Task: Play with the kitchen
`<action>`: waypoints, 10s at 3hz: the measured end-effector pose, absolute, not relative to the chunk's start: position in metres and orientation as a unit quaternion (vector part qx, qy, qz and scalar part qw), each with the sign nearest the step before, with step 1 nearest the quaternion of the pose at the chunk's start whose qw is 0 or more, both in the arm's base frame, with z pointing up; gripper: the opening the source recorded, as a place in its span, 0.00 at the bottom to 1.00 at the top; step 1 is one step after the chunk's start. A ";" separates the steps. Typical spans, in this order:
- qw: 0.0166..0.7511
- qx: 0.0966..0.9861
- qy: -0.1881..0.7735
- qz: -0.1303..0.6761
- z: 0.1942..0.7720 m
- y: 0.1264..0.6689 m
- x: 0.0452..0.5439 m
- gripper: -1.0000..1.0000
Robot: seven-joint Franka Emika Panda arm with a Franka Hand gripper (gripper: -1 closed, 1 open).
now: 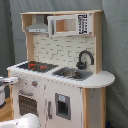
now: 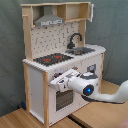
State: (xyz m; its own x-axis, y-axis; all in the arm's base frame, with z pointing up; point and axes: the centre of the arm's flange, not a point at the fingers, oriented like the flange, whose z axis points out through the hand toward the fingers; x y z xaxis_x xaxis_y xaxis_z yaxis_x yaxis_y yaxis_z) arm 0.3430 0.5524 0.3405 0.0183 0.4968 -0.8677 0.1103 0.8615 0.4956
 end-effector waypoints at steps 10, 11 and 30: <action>0.663 0.383 0.600 0.234 0.436 0.486 0.242 1.00; 0.662 0.403 0.578 0.254 0.484 0.479 0.221 1.00; 0.629 0.639 0.029 0.443 0.700 0.218 0.341 1.00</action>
State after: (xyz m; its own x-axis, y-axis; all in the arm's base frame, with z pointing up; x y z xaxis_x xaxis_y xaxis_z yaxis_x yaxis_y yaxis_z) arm 0.3407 0.2180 0.6999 0.6061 0.5938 0.5292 -0.5196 -0.2081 0.8287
